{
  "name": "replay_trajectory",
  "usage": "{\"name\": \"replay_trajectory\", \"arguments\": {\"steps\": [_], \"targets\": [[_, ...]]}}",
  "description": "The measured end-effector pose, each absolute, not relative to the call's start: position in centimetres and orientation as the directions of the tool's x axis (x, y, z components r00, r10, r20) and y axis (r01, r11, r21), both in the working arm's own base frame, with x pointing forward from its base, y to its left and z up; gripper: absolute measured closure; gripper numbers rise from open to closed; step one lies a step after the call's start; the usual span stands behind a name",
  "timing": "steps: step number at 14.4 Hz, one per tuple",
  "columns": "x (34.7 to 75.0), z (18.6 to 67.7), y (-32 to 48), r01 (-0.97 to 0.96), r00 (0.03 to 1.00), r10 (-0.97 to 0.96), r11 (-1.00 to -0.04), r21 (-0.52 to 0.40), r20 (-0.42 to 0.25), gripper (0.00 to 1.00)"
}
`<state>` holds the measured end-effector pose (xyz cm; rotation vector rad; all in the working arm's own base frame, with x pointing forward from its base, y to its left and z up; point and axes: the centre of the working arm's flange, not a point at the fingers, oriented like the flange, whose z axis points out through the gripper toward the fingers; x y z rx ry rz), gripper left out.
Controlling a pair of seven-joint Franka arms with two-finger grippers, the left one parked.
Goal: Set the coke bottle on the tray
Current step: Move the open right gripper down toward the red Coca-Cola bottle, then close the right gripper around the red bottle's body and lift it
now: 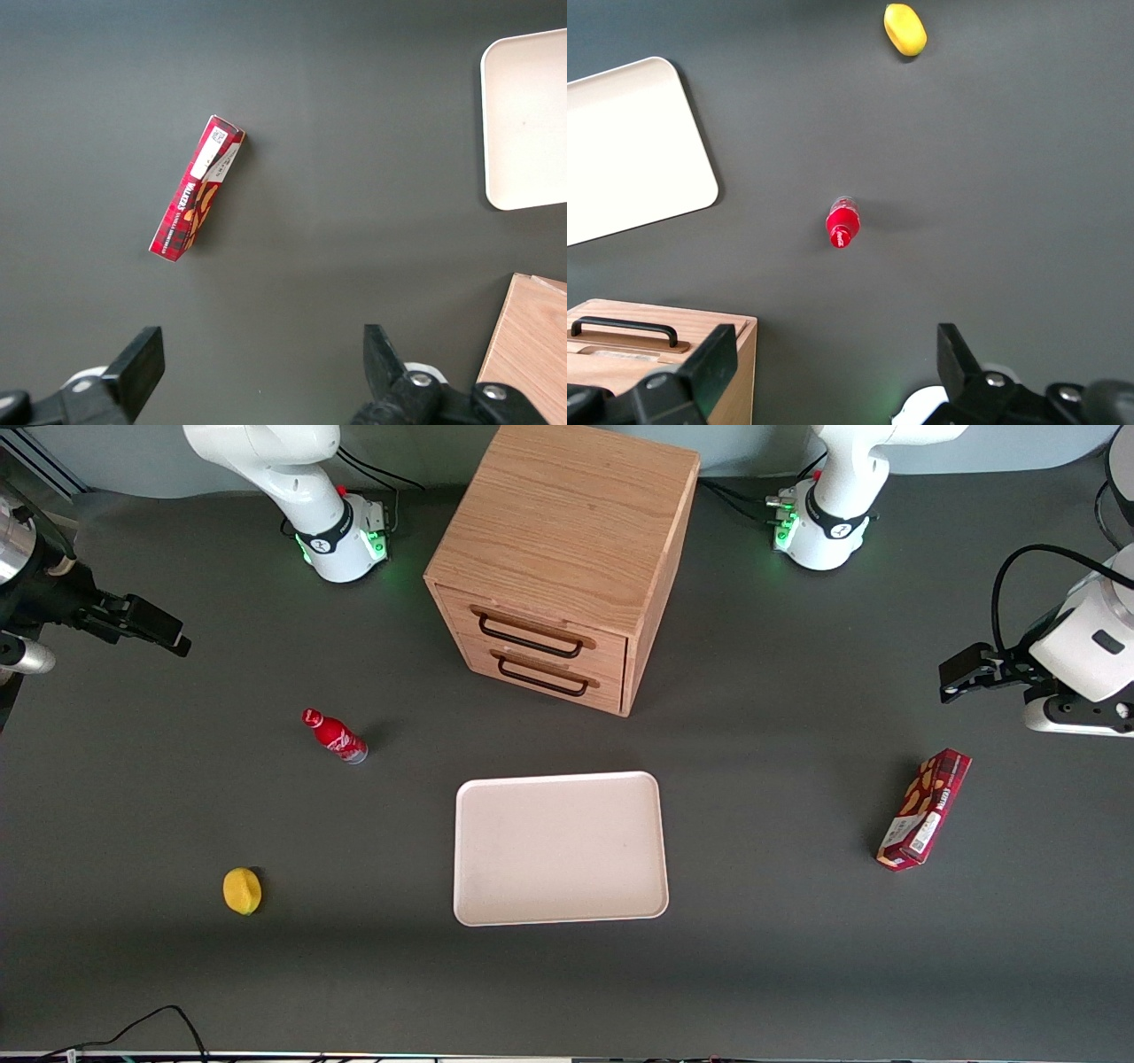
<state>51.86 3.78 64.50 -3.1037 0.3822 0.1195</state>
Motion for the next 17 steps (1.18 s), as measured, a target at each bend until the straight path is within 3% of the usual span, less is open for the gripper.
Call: {"name": "replay_trajectory", "arguments": {"steps": [5, 7, 10, 14, 17], "targets": [[52.0, 63.4, 3.7, -0.249, 0.960, -0.248, -0.968, 0.012, -0.127, 0.00], [52.2, 60.7, 4.1, -0.243, 0.955, -0.243, -0.970, 0.023, -0.167, 0.00], [52.6, 52.5, 5.9, -0.231, 0.959, -0.232, -0.973, 0.024, -0.161, 0.00], [50.7, 39.8, 7.7, -0.236, 0.968, -0.236, -0.972, 0.009, -0.086, 0.00], [48.9, 34.6, 7.5, -0.243, 0.968, -0.243, -0.970, 0.000, -0.059, 0.00]]}}
